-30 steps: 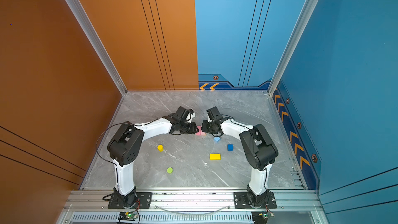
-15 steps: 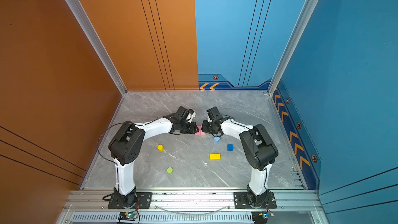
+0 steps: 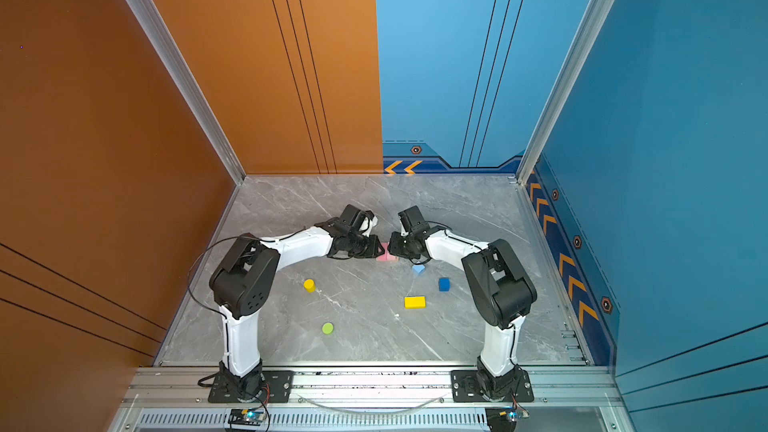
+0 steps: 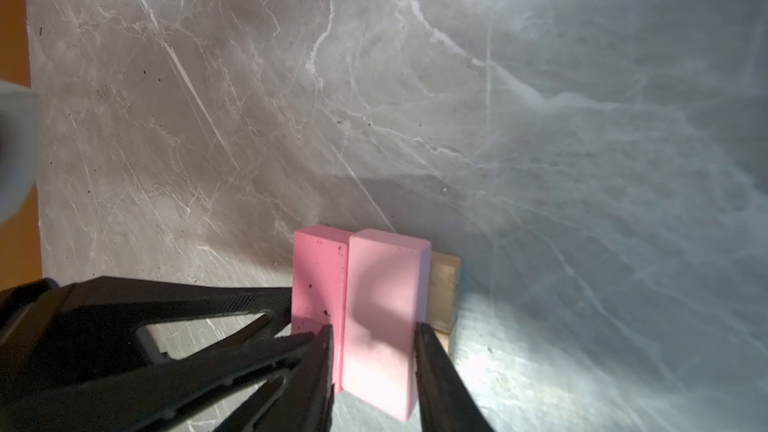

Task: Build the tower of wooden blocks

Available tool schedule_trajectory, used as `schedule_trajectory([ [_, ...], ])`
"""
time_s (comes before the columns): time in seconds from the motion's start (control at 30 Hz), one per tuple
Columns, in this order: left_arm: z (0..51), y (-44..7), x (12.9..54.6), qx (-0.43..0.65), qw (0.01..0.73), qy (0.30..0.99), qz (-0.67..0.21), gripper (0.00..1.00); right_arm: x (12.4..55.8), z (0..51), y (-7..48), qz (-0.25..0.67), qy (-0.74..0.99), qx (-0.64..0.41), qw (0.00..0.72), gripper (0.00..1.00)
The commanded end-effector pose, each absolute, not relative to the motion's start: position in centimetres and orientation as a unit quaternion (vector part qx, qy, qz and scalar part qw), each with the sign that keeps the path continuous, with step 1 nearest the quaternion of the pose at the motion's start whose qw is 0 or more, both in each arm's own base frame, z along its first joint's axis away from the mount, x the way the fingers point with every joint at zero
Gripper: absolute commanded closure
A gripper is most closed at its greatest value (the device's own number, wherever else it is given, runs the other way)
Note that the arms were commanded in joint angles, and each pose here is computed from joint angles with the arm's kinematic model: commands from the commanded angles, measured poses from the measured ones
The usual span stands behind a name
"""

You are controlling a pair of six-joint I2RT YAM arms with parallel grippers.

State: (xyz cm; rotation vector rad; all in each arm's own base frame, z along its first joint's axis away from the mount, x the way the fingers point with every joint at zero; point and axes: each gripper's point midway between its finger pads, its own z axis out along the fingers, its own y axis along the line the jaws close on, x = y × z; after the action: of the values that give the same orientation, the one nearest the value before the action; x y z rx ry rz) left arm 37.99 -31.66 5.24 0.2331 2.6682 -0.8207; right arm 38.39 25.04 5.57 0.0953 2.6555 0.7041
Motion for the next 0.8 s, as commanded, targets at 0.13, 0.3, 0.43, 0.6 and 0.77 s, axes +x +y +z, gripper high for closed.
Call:
schedule_trajectory([
  [0.13, 4.8, -31.8, 38.1, 0.091, 0.16, 0.941, -0.285, 0.66, 38.0, 6.1, 24.9, 0.251, 0.948, 0.039, 0.193, 0.63],
  [0.3, 5.1, -31.7, 38.1, 0.091, 0.161, 0.94, -0.285, 0.65, 38.1, 6.3, 24.7, 0.25, 0.948, 0.04, 0.196, 0.6],
  [0.43, 5.4, -31.8, 38.1, 0.093, 0.163, 0.939, -0.287, 0.65, 38.1, 6.6, 24.6, 0.249, 0.947, 0.04, 0.199, 0.6],
  [0.6, 5.3, -31.8, 38.0, 0.093, 0.162, 0.94, -0.286, 0.65, 38.0, 6.8, 24.4, 0.247, 0.947, 0.041, 0.202, 0.59],
  [0.77, 5.9, -31.7, 38.0, 0.094, 0.167, 0.939, -0.285, 0.65, 38.0, 7.3, 24.2, 0.246, 0.946, 0.04, 0.206, 0.57],
])
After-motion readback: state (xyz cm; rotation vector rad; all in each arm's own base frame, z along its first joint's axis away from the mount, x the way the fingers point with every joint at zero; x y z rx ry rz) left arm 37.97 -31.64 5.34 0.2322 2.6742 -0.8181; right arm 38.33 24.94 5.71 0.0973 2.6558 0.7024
